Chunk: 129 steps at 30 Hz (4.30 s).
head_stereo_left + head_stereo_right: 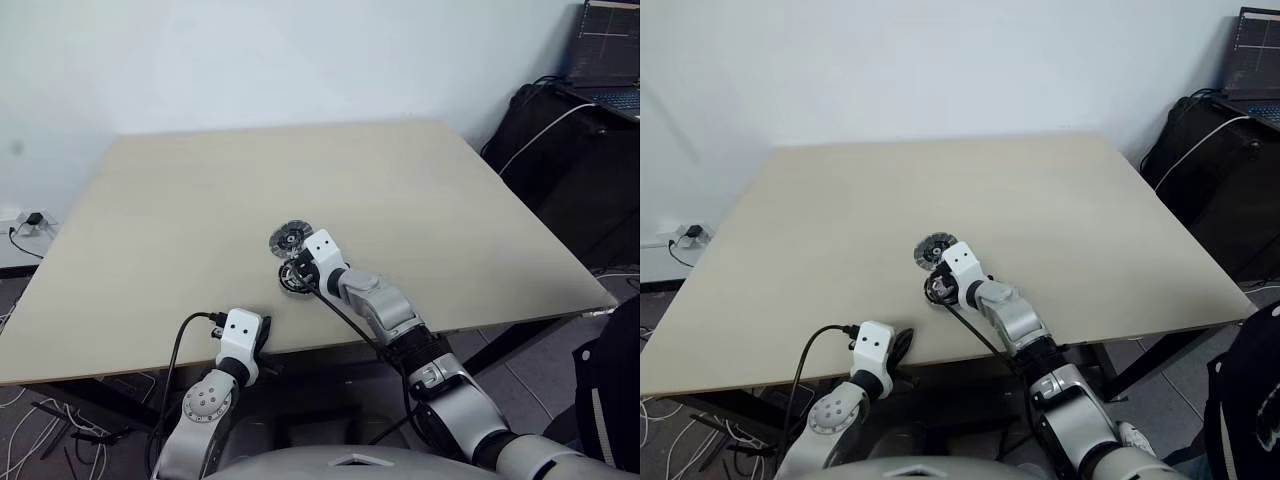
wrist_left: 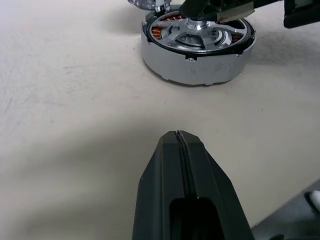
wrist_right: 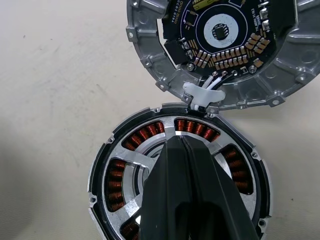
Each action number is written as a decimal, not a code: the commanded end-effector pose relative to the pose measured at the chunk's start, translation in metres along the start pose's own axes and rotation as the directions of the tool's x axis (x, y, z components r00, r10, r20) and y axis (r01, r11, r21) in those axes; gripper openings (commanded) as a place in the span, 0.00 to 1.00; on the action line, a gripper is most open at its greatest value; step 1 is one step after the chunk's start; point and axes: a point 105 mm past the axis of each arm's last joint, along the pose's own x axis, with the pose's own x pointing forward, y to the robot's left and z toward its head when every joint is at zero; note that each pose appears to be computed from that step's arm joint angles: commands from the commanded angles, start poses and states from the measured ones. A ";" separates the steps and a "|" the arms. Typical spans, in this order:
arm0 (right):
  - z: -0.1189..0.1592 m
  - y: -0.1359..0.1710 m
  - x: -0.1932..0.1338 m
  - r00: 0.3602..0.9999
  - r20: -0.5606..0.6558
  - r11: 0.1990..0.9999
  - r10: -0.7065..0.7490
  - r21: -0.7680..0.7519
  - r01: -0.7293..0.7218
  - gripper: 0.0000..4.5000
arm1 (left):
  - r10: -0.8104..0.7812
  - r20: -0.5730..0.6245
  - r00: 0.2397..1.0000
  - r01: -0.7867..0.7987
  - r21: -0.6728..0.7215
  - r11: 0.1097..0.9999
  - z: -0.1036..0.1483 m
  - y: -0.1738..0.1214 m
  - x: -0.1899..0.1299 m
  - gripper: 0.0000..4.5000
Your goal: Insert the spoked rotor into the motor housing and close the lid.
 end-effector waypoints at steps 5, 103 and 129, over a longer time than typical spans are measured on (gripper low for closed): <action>0.037 0.000 -0.014 0.988 0.153 0.999 0.029 -0.036 -0.023 0.01 | -0.015 0.048 0.999 0.014 0.017 1.000 0.012 -0.002 0.004 0.00; 0.005 -0.002 -0.025 0.801 -0.576 0.340 0.163 -0.729 -0.594 0.02 | 0.044 0.084 0.995 -0.040 -0.054 0.998 0.008 -0.005 0.009 0.00; 0.017 -0.005 -0.092 0.973 -0.184 0.931 0.136 -0.311 -0.189 0.02 | 0.021 0.069 0.997 -0.015 -0.077 0.997 0.003 -0.014 0.009 0.00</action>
